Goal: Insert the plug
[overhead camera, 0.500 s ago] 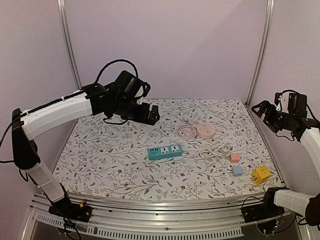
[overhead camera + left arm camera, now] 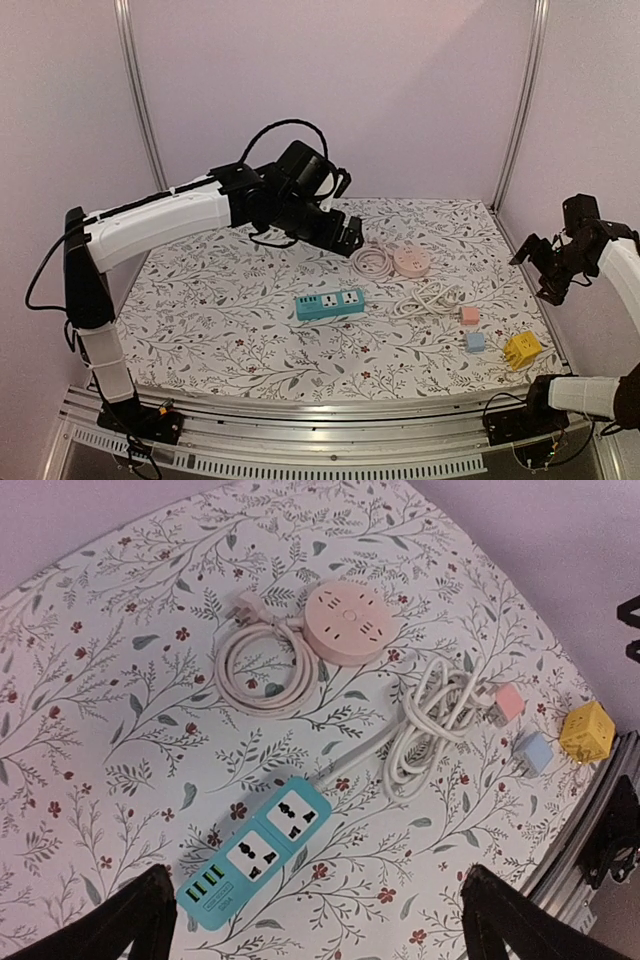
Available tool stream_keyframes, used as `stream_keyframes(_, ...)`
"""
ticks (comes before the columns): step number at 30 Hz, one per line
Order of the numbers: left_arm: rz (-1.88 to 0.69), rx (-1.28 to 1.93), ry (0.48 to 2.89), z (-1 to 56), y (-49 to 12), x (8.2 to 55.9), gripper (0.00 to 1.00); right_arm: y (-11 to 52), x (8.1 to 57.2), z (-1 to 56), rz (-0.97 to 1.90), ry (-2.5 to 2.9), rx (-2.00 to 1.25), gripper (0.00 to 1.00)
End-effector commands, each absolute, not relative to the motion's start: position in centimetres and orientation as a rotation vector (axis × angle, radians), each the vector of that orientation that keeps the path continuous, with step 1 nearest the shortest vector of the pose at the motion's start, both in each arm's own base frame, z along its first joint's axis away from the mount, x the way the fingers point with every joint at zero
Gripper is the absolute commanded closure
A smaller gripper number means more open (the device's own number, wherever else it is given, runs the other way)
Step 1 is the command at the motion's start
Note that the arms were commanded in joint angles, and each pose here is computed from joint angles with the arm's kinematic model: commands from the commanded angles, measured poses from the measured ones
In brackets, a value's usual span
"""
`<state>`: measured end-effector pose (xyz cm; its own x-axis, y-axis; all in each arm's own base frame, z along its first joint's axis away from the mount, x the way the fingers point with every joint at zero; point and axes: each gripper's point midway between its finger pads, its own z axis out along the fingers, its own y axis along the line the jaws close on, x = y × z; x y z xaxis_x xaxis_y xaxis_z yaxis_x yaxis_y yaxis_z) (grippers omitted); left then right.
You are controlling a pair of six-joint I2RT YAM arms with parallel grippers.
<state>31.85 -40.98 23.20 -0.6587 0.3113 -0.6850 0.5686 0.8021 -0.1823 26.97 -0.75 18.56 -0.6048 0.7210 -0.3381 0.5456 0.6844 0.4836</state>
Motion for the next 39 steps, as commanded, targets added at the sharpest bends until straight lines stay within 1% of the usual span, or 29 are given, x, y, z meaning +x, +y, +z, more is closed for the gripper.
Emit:
stream_keyframes(1, -0.527, 0.743, 2.311, 23.3, -42.3, 31.2, 0.01, -0.8, 22.6, 15.5, 0.372, 2.53, 1.307, 0.01)
stream_keyframes(9, -0.49, 0.835, 2.308, 22.4, -42.1, 30.9, 0.0, -0.2, 17.8, 13.8, 0.269, 2.608, 1.698, 0.01)
stream_keyframes(15, -0.484, 0.883, 2.301, 22.2, -41.9, 30.9, 0.01, 0.1, 16.1, 12.6, 0.247, 2.561, 1.845, 0.01)
stream_keyframes(22, -0.533, 0.882, 2.319, 21.9, -41.7, 30.6, 0.01, -0.3, 16.3, 10.4, 0.202, 2.557, 1.887, 0.01)
stream_keyframes(28, -0.556, 0.868, 2.329, 21.9, -41.6, 30.2, 0.0, -1.4, 17.1, 9.2, 0.118, 2.557, 1.844, 0.01)
stream_keyframes(32, -0.566, 0.851, 2.331, 22.1, -41.6, 30.3, 0.01, -1.5, 17.5, 7.9, 0.112, 2.58, 1.821, 0.01)
stream_keyframes(39, -0.578, 0.806, 2.34, 22.4, -41.7, 30.4, 0.01, -1.8, 17.2, 6.0, 0.061, 2.618, 1.799, 0.01)
